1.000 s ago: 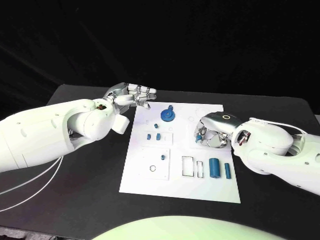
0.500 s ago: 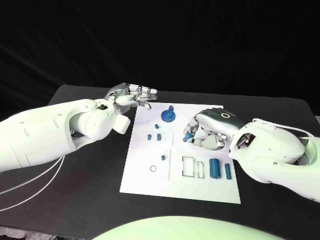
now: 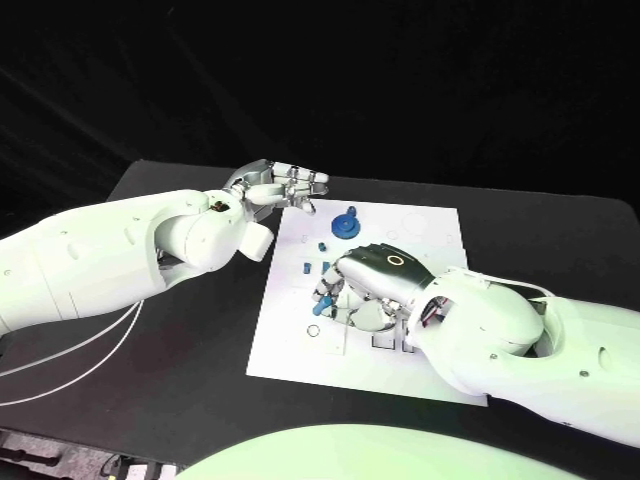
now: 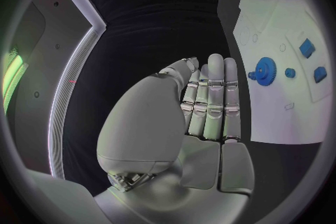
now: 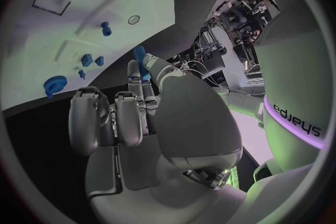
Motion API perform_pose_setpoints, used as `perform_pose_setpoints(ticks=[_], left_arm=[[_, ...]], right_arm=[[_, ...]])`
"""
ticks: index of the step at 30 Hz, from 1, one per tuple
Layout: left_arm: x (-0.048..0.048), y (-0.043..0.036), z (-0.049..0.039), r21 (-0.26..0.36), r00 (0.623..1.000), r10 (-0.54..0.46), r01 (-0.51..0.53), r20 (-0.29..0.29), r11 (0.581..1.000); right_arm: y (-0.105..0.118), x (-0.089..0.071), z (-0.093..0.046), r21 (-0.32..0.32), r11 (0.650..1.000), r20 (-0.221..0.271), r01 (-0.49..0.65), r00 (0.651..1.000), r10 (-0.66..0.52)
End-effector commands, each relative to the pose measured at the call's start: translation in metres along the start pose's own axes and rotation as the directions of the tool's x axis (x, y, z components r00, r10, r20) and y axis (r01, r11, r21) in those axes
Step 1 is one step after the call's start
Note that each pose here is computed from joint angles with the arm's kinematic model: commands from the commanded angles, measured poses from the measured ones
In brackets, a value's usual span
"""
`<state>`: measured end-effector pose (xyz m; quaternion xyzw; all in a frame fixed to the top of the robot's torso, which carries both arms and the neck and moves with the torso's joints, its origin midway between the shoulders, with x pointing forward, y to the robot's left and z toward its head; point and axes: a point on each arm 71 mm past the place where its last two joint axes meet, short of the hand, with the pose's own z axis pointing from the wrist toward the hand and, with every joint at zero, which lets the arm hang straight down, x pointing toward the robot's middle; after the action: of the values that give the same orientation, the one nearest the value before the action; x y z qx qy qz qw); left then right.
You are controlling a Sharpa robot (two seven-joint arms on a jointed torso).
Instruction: Assemble the parts on the task board
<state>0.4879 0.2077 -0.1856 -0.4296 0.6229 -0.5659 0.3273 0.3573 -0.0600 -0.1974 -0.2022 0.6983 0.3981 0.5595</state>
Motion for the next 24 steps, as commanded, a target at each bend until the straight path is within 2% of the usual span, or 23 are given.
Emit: perform_pose_setpoints(ticks=[1,10,24], left_arm=[[0.0034,-0.0001,0.0005,0.0,1.0,-0.004,0.004,-0.026,1.0],[0.0035,-0.0001,0.0005,-0.001,1.0,-0.004,0.004,-0.027,1.0],[0.0038,0.0001,0.0006,-0.003,1.0,-0.004,0.004,-0.029,1.0]], right_arm=[[-0.002,0.008,0.004,-0.001,1.0,-0.018,-0.016,1.0,0.016],[-0.006,0.028,0.013,0.028,0.999,-0.058,-0.023,0.998,0.025],[-0.008,0.039,0.018,0.035,0.999,-0.104,-0.002,0.995,0.006]])
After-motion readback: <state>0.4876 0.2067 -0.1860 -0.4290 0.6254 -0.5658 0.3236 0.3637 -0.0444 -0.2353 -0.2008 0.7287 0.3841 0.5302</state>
